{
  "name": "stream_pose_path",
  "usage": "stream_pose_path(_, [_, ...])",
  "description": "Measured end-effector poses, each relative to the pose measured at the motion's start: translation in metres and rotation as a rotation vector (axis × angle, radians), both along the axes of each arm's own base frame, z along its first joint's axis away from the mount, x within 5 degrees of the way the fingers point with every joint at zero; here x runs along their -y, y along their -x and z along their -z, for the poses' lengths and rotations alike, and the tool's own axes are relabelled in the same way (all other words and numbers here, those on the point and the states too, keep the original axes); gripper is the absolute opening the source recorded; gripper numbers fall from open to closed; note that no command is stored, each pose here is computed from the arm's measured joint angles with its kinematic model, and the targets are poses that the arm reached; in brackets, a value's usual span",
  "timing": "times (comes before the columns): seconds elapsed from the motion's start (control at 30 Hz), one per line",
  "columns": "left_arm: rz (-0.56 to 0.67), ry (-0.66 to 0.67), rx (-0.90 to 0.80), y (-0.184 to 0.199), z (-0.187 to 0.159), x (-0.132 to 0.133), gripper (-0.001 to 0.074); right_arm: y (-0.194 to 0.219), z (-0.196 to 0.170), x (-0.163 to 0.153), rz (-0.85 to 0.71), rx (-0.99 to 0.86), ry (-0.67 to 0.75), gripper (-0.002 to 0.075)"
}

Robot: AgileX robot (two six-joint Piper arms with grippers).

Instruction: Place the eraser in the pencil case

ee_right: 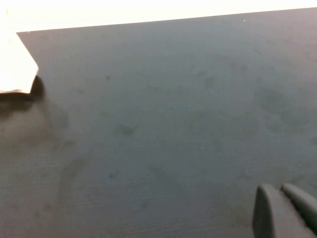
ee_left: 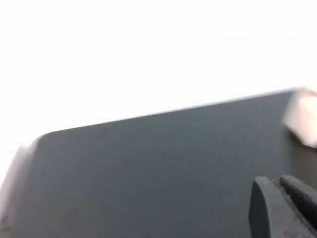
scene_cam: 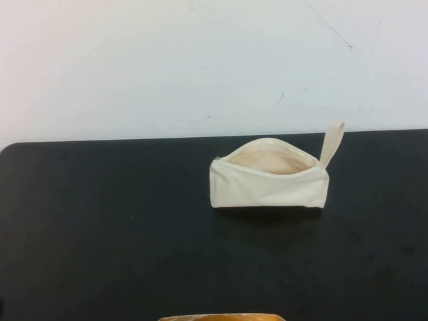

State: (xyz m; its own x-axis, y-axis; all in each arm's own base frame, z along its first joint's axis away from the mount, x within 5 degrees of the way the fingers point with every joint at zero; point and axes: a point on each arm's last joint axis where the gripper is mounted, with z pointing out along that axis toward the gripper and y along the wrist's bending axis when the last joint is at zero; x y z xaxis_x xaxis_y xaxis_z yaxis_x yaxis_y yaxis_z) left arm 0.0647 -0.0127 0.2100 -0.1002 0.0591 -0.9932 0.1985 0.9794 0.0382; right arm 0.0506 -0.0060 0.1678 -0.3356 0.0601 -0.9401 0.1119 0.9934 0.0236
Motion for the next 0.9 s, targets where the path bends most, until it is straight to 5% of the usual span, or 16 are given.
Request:
stream_pose_path(0.3, [-0.253, 0.049, 0.037, 0.008, 0.018, -0.016, -0.0001, 0.0, 0.0, 0.0, 0.0, 0.0, 0.0, -0.0001])
stream_pose_path(0.9, [-0.203, 0.008, -0.174, 0.012, 0.036, -0.012, -0.0001, 0.0, 0.0, 0.0, 0.0, 0.0, 0.0, -0.0001])
